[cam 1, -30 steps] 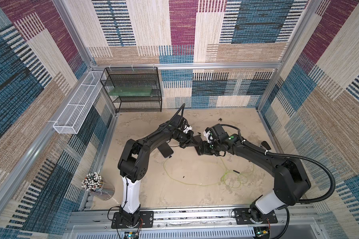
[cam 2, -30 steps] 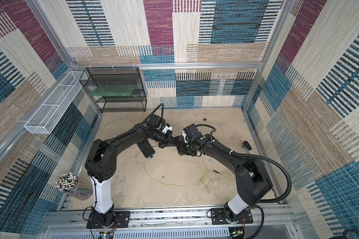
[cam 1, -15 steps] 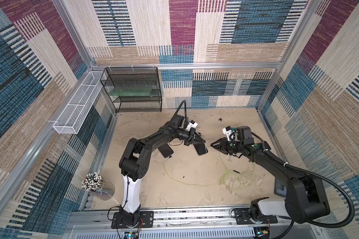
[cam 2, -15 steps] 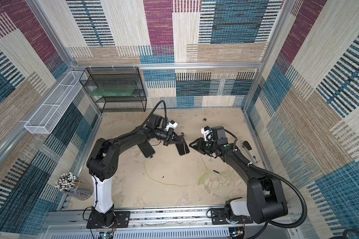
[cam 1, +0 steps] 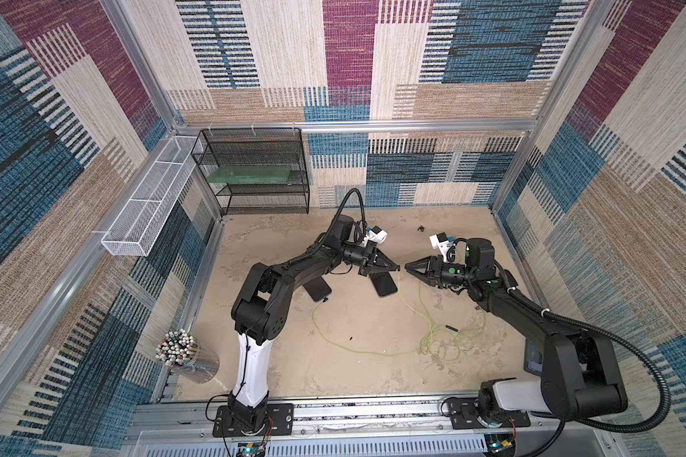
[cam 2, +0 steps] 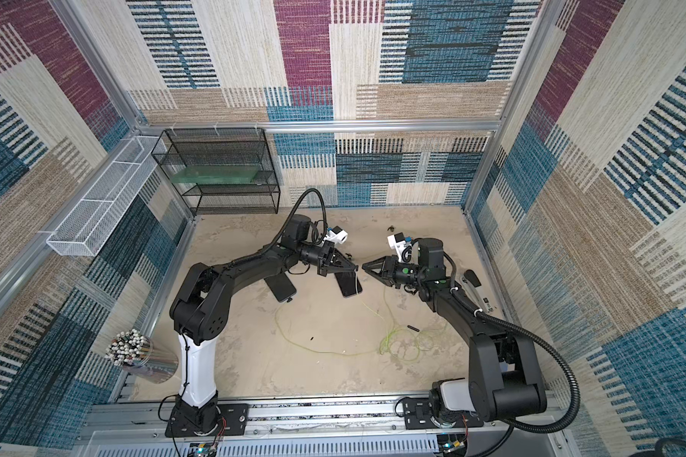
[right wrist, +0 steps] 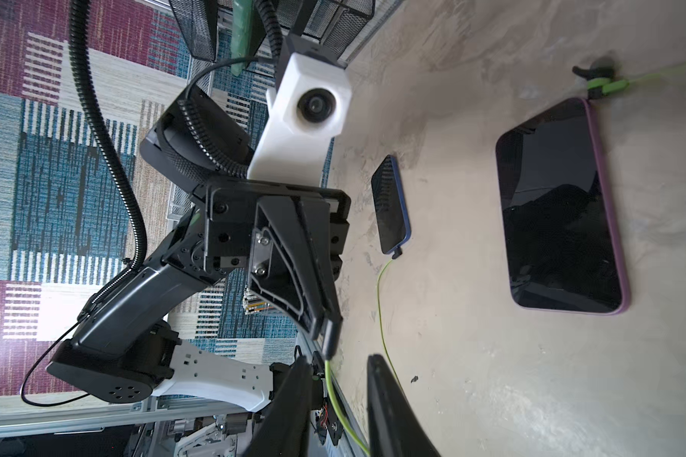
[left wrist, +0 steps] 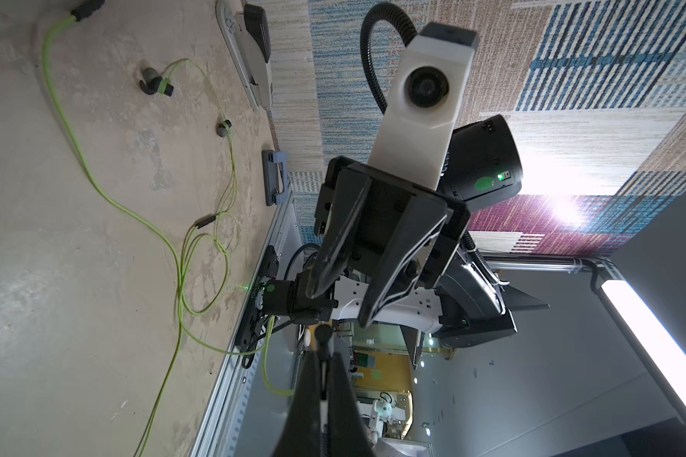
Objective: Plug wired earphones into phones
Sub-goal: Pick up the wired earphone from the center of the board.
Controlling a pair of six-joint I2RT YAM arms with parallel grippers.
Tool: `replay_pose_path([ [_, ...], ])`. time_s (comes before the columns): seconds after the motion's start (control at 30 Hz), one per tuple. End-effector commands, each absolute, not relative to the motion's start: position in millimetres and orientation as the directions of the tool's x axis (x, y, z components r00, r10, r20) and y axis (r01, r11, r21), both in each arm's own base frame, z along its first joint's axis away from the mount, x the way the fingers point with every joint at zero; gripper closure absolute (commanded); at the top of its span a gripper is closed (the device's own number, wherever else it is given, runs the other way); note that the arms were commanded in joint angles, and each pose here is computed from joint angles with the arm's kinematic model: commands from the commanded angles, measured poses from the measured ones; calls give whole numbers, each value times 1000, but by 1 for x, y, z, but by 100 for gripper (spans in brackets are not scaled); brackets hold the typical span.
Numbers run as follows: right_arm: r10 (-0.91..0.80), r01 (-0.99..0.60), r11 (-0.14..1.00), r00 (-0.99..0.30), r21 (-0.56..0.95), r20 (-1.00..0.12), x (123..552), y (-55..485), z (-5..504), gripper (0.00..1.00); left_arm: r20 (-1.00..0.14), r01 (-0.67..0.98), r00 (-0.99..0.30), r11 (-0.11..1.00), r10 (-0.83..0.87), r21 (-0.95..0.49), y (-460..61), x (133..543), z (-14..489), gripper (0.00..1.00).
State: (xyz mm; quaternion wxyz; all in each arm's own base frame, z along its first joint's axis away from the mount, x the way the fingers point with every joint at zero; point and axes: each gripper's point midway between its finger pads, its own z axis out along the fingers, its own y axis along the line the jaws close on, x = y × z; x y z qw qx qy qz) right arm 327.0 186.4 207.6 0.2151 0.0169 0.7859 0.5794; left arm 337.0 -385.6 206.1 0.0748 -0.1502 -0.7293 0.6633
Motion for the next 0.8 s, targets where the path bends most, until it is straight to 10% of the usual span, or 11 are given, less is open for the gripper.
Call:
replay_pose_path([
  [0.0,260,-275,293,-899,916,-353,328,191,220,73,-130,149,-933,31,335,-988,-387,336,216,100],
  [0.77,243,-277,249,-910,928,-337,328,207,218,83,-131,148,-925,21,357,-989,-390,330,217,100],
])
